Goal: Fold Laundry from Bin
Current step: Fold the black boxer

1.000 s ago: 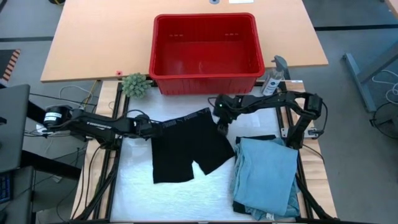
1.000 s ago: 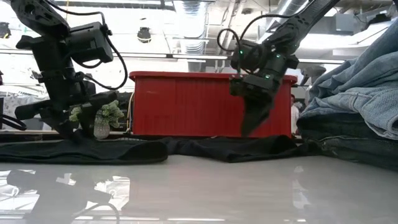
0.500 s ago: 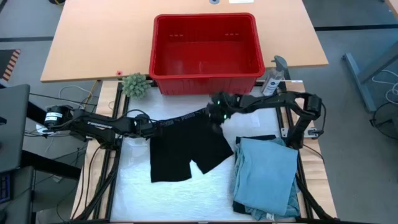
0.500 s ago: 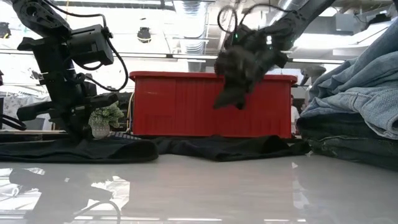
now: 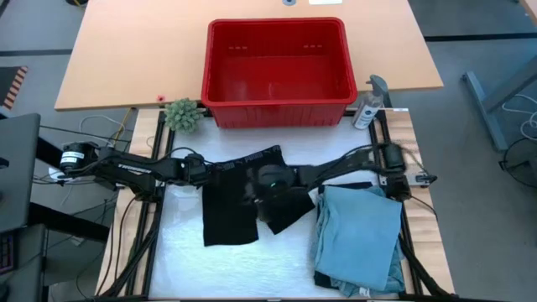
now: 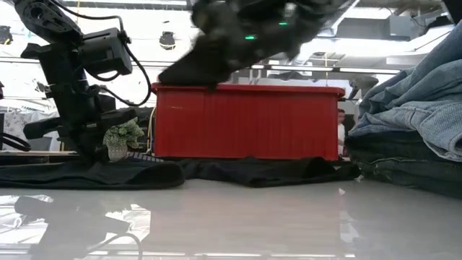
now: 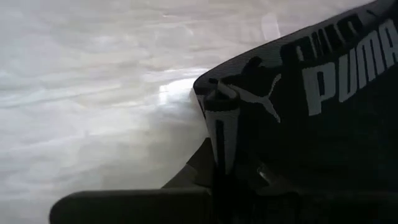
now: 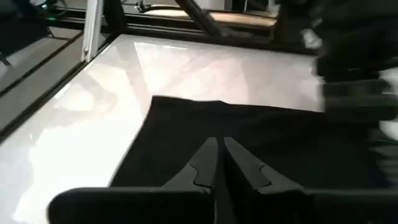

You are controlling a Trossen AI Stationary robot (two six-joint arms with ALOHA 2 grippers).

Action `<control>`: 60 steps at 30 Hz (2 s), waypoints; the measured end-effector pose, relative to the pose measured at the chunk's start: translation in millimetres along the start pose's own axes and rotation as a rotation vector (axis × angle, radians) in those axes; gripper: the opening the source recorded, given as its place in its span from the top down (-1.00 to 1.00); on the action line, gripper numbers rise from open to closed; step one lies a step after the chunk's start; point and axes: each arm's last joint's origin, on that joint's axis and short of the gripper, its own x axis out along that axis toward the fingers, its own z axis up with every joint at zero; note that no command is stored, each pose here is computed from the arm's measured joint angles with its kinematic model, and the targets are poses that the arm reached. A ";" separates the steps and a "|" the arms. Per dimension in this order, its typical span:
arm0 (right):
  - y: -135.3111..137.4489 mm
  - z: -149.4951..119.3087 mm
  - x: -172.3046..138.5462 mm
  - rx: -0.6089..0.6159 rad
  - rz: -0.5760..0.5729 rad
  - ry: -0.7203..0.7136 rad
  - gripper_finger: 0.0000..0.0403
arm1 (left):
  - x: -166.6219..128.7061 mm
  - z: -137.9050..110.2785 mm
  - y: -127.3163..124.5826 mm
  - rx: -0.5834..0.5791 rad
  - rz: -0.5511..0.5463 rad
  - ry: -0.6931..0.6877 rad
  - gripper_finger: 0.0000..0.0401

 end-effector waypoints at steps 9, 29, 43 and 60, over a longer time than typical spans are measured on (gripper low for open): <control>49.9 34.2 89.8 0.042 -0.014 0.067 0.26 | 0.0 0.4 -3.5 0.146 -0.038 0.004 0.99; 74.4 3.2 167.6 0.030 -0.008 0.287 -0.38 | 0.2 1.8 -5.4 0.286 -0.045 -0.039 0.99; 78.0 -20.1 171.7 0.120 -0.203 0.399 0.02 | 0.1 2.7 -9.3 0.241 -0.088 -0.046 0.99; 86.9 13.1 143.2 0.201 -0.255 0.432 0.89 | -1.7 -0.9 -9.7 0.214 -0.134 0.081 1.00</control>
